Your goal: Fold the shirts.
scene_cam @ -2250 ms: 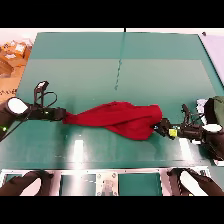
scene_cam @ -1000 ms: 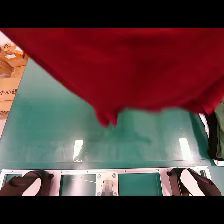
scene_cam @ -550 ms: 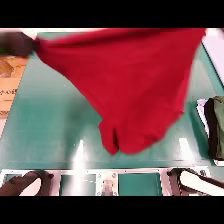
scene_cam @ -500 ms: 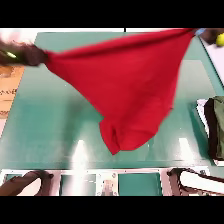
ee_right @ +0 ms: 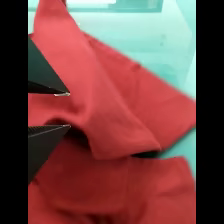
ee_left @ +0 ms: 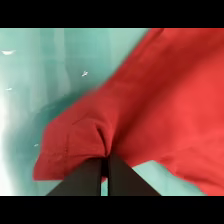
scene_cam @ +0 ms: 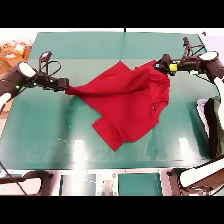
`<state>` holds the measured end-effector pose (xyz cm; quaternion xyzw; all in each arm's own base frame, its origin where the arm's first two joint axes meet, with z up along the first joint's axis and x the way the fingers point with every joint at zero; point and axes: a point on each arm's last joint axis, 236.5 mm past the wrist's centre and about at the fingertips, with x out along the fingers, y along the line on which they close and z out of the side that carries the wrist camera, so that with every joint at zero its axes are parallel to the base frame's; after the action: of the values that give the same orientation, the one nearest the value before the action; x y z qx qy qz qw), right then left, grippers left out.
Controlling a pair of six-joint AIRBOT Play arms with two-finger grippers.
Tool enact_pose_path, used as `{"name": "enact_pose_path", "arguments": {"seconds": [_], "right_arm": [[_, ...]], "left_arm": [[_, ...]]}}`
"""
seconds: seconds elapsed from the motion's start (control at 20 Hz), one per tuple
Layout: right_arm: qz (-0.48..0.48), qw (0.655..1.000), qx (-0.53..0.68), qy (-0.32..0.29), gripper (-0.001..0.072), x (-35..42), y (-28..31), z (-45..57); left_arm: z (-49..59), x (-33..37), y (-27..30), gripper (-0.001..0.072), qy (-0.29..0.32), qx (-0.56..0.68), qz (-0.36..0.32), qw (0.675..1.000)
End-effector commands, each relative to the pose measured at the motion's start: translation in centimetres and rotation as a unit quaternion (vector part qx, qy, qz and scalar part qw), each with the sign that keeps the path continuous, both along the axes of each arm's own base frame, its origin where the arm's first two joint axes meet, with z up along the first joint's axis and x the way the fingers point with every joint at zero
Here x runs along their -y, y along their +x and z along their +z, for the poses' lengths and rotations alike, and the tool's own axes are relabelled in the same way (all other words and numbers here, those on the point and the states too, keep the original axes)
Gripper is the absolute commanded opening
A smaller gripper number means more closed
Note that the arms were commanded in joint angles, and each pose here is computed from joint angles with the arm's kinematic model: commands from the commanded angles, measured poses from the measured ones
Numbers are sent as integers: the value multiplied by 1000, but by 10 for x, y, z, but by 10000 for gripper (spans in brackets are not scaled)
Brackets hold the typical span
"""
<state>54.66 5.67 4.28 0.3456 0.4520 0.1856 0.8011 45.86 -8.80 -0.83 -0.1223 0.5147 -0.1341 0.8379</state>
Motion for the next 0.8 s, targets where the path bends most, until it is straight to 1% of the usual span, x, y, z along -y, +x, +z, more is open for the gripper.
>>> {"name": "enact_pose_path", "arguments": {"seconds": [0.0, 0.05, 0.2, 0.3, 0.45, 0.55, 0.65, 0.75], "right_arm": [[8, 999, -46, 27, 178, 28, -24, -3], [15, 998, -59, 32, 22, 37, -36, -1], [27, 993, -112, 38, 19, 50, -75, -9], [23, 987, -154, 26, 19, 44, -112, -26], [1, 980, -200, 15, 19, 26, -187, -53], [-26, 974, -225, 16, 19, 7, -247, -74], [-18, 965, -261, 28, 19, -25, -309, -98], [-1, 955, -294, 29, 21, -56, -355, -123]], "left_arm": [[-24, -2, 5, 25, 0, -14, 8, 1000], [-23, -2, 7, 24, 1, -10, 10, 1000], [-23, -4, 8, 25, 4, -8, 10, 1000], [-24, -5, 6, 24, 8, -10, 7, 1000], [-26, -7, 5, 25, 16, -12, 4, 1000], [-27, -9, 5, 25, 21, -12, 2, 1000], [-27, -9, 3, 25, 22, -15, 0, 1000], [-28, -8, 1, 25, 21, -19, -1, 1000]]}}
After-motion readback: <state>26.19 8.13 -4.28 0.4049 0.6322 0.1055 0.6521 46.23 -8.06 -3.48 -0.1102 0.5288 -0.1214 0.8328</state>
